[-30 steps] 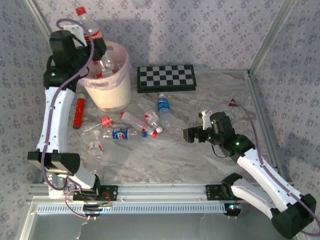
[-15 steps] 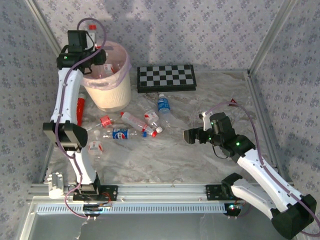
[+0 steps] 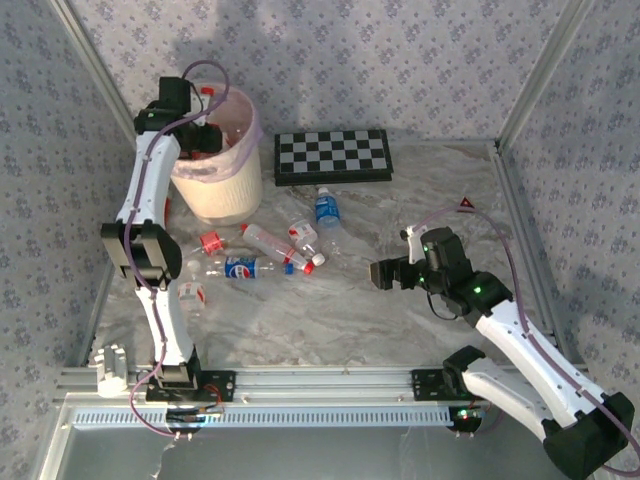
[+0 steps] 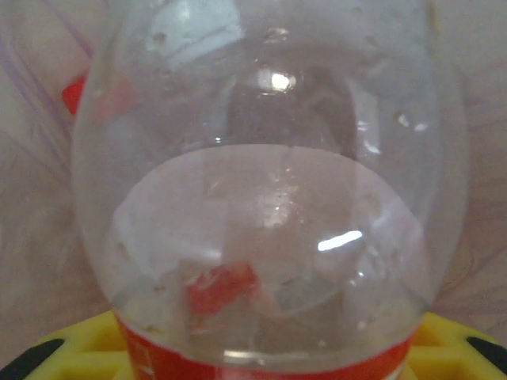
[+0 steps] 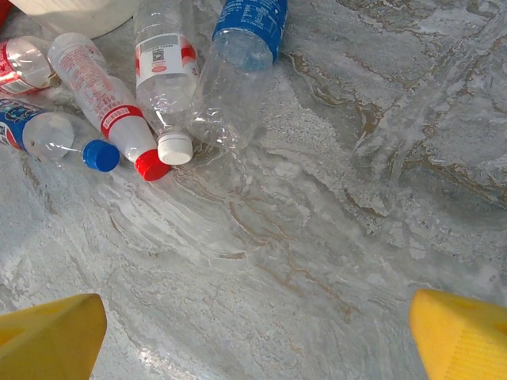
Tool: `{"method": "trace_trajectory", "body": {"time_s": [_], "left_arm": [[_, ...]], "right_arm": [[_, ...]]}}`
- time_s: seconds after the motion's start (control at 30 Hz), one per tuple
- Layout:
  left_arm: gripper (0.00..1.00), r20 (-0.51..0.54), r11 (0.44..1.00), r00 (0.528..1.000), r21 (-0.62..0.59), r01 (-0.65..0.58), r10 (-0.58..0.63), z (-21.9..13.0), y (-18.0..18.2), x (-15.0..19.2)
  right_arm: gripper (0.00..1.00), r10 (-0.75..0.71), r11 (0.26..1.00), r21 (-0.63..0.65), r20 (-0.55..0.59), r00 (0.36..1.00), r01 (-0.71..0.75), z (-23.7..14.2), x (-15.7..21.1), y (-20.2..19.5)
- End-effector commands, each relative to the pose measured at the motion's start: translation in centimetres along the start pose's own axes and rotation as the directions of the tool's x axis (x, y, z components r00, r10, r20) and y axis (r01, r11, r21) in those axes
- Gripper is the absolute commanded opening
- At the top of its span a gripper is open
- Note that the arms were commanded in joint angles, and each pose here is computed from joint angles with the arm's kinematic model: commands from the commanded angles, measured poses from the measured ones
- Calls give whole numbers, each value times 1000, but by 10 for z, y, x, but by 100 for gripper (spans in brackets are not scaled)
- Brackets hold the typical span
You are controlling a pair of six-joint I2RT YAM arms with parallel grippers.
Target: Put the plastic bottles in the bin
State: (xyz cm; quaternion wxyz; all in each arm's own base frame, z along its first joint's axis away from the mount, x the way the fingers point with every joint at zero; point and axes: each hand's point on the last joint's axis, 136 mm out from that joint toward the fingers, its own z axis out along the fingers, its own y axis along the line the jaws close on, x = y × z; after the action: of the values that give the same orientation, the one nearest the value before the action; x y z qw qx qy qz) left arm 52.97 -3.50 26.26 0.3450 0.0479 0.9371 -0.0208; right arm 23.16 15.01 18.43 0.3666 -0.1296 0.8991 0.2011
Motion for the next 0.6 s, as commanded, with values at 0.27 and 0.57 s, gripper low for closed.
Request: {"method": "trace_trajectory", "body": {"time_s": [0.27,0.57], "left_arm": [[91,48,996,999,92,-21,17,-37,-18,-12],[97,167,993,986,109,-41,22,-95,-24,-34]], "right_arm": [[100,32,999,35,-44,998,-31,9,10,-7],[100,58,998,43,-69,996,-55,17,11,-7]]}}
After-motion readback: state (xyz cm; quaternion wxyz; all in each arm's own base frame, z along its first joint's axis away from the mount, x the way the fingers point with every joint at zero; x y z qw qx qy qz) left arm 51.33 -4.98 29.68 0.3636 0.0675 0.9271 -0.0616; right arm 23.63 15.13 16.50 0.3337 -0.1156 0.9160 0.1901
